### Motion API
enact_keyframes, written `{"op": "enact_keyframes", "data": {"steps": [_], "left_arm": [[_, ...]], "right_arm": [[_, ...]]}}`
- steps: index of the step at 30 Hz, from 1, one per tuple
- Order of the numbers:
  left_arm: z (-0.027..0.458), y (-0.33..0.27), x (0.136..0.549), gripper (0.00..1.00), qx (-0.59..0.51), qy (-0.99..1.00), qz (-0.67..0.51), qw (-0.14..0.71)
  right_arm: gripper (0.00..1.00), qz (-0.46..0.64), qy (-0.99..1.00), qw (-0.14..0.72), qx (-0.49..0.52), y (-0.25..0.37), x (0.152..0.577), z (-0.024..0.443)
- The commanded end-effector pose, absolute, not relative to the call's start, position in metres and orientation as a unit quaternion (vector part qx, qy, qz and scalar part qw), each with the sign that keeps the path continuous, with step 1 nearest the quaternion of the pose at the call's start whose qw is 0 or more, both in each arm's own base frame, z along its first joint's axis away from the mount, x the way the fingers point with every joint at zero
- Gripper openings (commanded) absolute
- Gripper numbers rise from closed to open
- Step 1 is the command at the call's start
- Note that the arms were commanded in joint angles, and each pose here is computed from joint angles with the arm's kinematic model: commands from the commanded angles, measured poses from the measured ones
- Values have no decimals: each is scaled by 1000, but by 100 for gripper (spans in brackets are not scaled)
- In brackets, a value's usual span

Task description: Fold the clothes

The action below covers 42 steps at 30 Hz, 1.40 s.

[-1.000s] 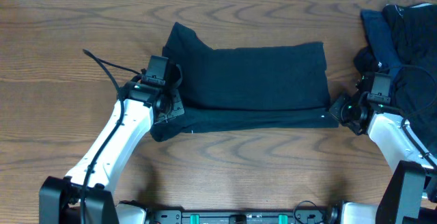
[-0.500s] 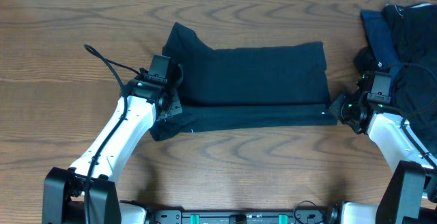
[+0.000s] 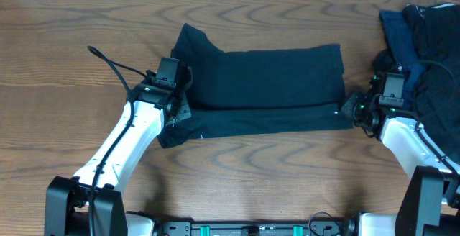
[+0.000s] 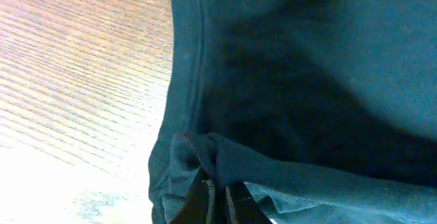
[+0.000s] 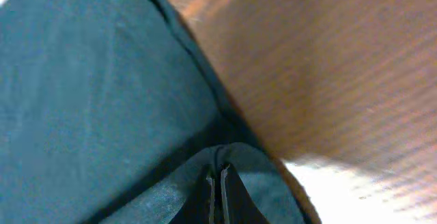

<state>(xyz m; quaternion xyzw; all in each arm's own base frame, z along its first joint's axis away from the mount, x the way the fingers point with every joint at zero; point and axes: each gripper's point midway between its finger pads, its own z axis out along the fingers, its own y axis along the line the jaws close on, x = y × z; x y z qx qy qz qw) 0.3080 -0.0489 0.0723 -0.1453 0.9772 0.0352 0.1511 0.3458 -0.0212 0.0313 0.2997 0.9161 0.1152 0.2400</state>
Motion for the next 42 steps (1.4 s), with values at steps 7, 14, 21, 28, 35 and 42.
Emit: {"op": "enact_keyframes", "data": {"steps": [7, 14, 21, 28, 35, 42], "left_arm": [[75, -40, 312, 6, -148, 974, 55, 161], [61, -39, 308, 6, -148, 975, 59, 155], [59, -40, 311, 6, -148, 975, 58, 157], [61, -42, 320, 7, -150, 972, 50, 175], [66, -46, 333, 62, -152, 967, 39, 202], [114, -52, 356, 73, -158, 950, 7, 268]], "right_arm": [[1, 84, 914, 266, 295, -24, 357, 37], [1, 72, 913, 271, 296, -28, 358, 36], [1, 70, 918, 257, 295, -26, 358, 22], [1, 67, 921, 255, 288, -25, 361, 14], [13, 70, 918, 281, 269, -26, 373, 22], [54, 85, 927, 318, 178, -16, 405, 59]]}}
